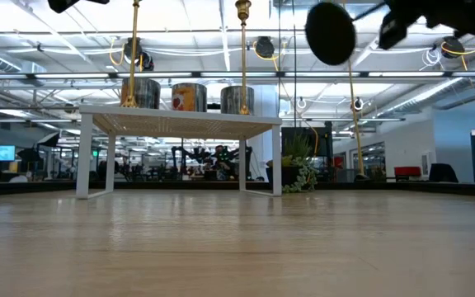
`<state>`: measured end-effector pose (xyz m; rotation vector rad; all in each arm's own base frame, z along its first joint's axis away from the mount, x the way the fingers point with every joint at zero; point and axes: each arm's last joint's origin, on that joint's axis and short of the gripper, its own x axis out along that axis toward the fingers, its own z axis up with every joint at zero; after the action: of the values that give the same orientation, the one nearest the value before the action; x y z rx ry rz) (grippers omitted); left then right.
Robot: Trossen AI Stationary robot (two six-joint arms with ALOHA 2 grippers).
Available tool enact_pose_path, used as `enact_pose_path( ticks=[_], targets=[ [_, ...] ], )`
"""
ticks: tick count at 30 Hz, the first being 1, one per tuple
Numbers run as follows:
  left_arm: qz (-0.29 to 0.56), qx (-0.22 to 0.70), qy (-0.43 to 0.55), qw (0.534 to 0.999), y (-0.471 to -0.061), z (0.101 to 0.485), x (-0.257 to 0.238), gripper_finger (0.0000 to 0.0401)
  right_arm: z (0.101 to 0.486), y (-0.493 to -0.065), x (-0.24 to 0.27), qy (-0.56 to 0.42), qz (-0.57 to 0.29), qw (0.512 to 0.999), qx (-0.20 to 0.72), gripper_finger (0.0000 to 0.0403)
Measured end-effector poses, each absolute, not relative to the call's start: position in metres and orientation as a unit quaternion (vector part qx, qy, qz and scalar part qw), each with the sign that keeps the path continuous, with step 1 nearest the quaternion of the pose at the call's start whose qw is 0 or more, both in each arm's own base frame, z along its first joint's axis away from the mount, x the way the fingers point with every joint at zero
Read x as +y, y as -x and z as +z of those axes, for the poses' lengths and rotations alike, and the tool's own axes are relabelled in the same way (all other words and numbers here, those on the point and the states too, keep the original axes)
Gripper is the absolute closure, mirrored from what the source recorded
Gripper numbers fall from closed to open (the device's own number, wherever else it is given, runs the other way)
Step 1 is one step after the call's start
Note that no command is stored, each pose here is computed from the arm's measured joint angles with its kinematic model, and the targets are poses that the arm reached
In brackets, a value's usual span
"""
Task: Pick & Place candle stick holders
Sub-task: Put the black candle holder on the shelf
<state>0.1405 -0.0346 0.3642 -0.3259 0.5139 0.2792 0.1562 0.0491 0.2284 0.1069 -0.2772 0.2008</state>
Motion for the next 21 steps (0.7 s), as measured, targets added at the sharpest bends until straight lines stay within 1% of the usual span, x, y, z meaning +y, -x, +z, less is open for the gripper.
enact_pose_path(
  ticks=[5, 11, 17, 21],
  targets=[
    [0.137, 0.252, 0.160, 0.944, -0.140, 0.364, -0.035, 0.0249, 0.244, -0.184, 0.053, -0.038, 0.086, 0.991, -0.099, 0.0324],
    [0.137, 0.252, 0.161, 0.944, -0.140, 0.364, -0.035, 0.0249, 0.248, -0.216, 0.058, -0.053, 0.076, 0.995, -0.042, 0.0332],
    [0.137, 0.252, 0.161, 0.944, -0.141, 0.364, -0.035, 0.0249, 0.233, -0.242, 0.062, -0.068, 0.067, 0.995, 0.014, 0.0320],
    [0.138, 0.257, 0.159, 0.943, -0.143, 0.363, -0.036, 0.0249, 0.218, -0.255, 0.062, -0.081, 0.057, 0.994, 0.048, 0.0325]
  ],
)
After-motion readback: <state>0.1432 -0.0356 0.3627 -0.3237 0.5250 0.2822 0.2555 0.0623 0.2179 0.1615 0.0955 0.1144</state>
